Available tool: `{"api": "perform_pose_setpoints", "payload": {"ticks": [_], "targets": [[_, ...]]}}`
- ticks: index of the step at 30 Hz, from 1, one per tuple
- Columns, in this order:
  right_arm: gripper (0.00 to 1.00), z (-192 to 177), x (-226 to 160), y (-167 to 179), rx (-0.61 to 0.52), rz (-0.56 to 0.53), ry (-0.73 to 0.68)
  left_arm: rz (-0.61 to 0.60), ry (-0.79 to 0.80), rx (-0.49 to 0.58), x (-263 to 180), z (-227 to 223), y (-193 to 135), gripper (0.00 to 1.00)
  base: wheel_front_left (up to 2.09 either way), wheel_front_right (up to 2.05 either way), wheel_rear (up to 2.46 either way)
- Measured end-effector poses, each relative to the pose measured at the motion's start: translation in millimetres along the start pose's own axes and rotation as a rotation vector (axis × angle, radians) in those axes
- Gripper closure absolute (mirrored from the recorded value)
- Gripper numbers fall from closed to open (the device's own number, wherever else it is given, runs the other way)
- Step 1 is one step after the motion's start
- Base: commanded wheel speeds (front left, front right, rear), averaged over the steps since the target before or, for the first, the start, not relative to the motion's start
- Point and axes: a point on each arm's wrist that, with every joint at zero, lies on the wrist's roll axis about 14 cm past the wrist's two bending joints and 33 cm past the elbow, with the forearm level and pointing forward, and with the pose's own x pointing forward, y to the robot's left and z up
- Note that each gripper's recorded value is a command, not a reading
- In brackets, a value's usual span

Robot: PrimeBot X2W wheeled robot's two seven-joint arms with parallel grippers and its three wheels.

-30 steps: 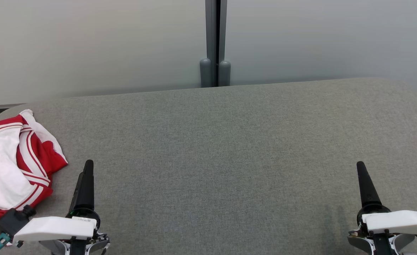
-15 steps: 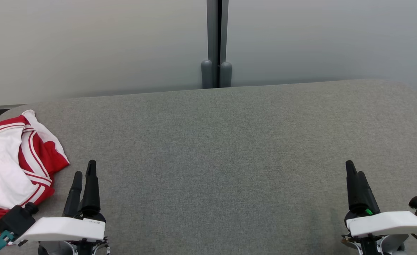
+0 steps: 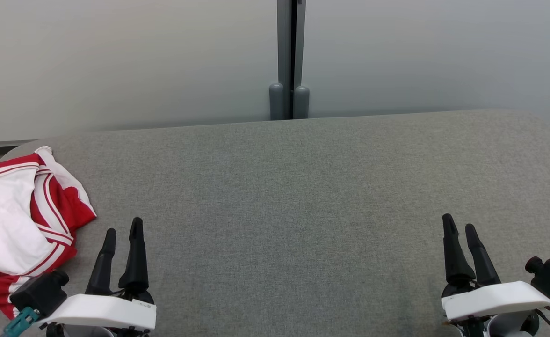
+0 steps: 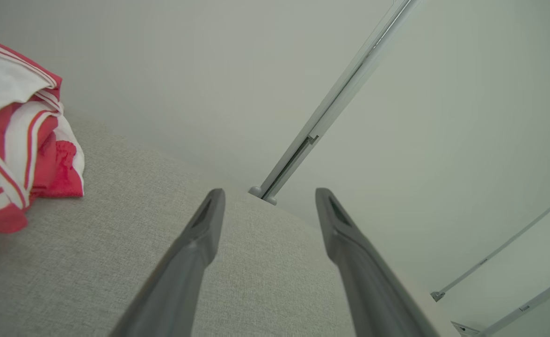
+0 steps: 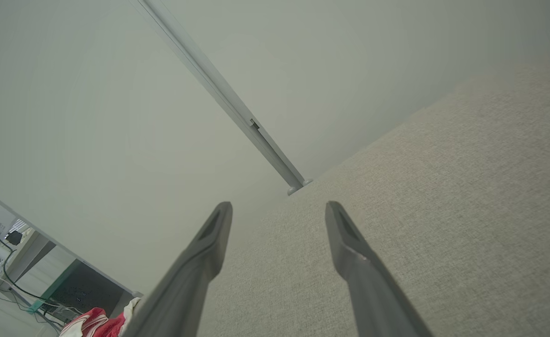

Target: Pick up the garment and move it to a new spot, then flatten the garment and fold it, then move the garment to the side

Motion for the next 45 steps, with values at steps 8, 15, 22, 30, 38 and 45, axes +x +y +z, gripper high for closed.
{"api": "perform_pose_setpoints", "payload": {"ticks": [8,15,22,30,38,45], "targets": [[0.00,2.9,-1.1,8.6,-0.099,0.032,-0.016,-0.018,-0.014,0.102,-3.0,1.5,-4.1,0.00,0.00,0.00,0.00],[0.00,0.6,-2.2,19.1,-0.182,0.070,-0.018,-0.034,-0.018,0.188,-7.0,-0.7,-7.9,0.00,0.00,0.00,0.00],[0.00,0.2,-4.9,26.4,-0.251,0.098,-0.026,-0.044,-0.029,0.257,-8.8,0.1,-11.2,0.00,0.00,0.00,0.00],[0.00,0.2,-9.8,27.4,-0.330,0.107,-0.035,-0.058,-0.031,0.348,-13.8,-3.7,-14.8,0.00,0.00,0.00,0.00],[0.00,-1.7,-12.7,29.5,-0.397,0.121,-0.039,-0.078,-0.019,0.401,-19.5,-10.7,-15.5,0.00,0.00,0.00,0.00],[0.00,-4.5,-14.5,30.4,-0.431,0.131,-0.040,-0.084,-0.017,0.463,-22.0,-13.2,-14.0,0.00,0.00,0.00,0.00]]}}
